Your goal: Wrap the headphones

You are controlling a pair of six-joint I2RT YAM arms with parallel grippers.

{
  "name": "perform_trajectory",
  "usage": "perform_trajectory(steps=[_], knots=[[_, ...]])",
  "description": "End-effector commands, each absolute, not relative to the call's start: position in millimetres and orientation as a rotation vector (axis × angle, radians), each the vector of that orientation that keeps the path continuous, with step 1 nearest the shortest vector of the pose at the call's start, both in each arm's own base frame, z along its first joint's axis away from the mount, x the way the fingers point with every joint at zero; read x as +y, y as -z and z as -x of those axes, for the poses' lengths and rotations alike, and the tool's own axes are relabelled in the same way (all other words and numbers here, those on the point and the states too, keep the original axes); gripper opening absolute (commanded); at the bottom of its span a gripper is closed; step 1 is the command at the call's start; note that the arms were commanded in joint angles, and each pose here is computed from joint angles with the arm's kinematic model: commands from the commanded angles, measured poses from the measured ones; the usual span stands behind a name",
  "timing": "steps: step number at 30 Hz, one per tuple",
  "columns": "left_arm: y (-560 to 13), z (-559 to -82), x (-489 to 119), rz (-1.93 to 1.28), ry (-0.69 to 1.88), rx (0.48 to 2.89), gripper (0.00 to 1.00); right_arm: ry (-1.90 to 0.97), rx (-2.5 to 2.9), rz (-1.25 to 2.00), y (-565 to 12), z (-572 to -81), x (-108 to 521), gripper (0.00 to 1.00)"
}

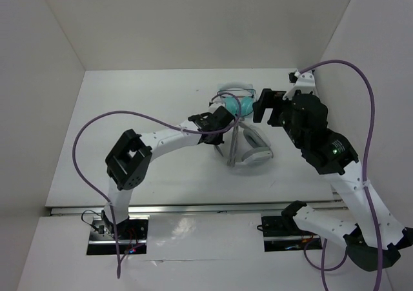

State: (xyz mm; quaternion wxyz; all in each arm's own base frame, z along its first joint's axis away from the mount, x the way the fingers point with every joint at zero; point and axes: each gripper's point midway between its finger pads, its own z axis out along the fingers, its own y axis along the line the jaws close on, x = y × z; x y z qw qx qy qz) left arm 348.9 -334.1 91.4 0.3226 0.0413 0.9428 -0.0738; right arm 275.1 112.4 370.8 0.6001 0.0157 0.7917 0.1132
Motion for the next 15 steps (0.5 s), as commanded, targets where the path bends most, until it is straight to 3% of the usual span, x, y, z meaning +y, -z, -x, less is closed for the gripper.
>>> perform_trajectory(steps=[1,11,12,14,15], knots=[[-104.2,-368.0,-371.4,0.041,0.352,2.388,0.00,-0.313,1.811,-0.036,-379.0,-265.1,113.1,1.00],[-54.8,-365.5,-372.2,0.133,0.317,2.456,0.00,-0.335,1.825,-0.012,-367.6,-256.5,113.7,1.00],[-50.7,-362.4,-371.1,0.128,0.315,2.470,0.04,-0.346,1.827,-0.003,-367.5,-255.8,115.7,1.00],[-54.7,-362.0,-368.7,0.145,0.316,2.461,0.25,-0.352,1.838,0.008,-364.9,-254.2,117.1,1.00],[-53.8,-359.5,-366.2,0.155,0.314,2.465,0.31,-0.352,1.838,0.008,-364.9,-254.2,117.1,1.00]])
